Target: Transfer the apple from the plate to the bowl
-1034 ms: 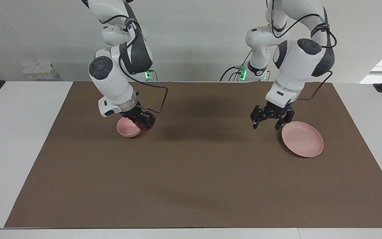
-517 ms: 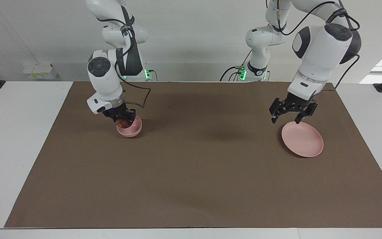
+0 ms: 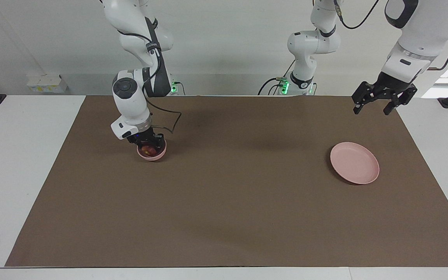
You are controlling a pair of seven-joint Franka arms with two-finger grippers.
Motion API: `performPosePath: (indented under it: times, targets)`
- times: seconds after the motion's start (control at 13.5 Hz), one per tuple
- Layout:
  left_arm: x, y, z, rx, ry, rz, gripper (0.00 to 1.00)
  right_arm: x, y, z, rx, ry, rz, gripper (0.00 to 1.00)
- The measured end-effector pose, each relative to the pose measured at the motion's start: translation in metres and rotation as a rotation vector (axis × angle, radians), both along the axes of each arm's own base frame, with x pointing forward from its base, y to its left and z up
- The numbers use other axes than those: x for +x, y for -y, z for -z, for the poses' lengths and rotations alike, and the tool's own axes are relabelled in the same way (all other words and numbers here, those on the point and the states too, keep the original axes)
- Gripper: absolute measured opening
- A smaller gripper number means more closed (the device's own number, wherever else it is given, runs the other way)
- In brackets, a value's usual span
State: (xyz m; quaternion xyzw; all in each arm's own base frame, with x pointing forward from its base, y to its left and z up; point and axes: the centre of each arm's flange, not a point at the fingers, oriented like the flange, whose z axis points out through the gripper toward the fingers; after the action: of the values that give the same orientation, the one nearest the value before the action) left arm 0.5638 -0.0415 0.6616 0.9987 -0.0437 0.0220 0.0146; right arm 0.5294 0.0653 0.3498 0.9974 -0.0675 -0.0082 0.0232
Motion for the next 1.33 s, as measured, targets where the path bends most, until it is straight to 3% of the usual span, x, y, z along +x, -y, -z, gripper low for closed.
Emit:
performPosePath:
  times: [0.07,0.3,0.59,0.89,1.33]
  targets:
    - [-0.006,0.0,-0.014,0.001,0.005,0.004,1.0,0.005,-0.001,-0.012,0.001,0.015,-0.001,0.99]
    - [-0.038,0.002,-0.048,0.001,0.02,0.012,1.0,0.024,0.0,-0.069,-0.004,0.028,-0.035,1.0]
    - [-0.042,-0.004,-0.032,0.003,-0.023,0.002,1.0,0.043,0.028,-0.143,-0.007,0.054,-0.096,1.0]
    - [-0.042,-0.004,-0.028,0.001,-0.037,0.002,1.0,0.04,0.05,-0.215,-0.003,0.004,-0.049,1.0]
    - [-0.046,-0.005,-0.025,0.0,-0.075,0.043,1.0,0.016,0.06,-0.293,0.041,-0.044,-0.015,1.0]
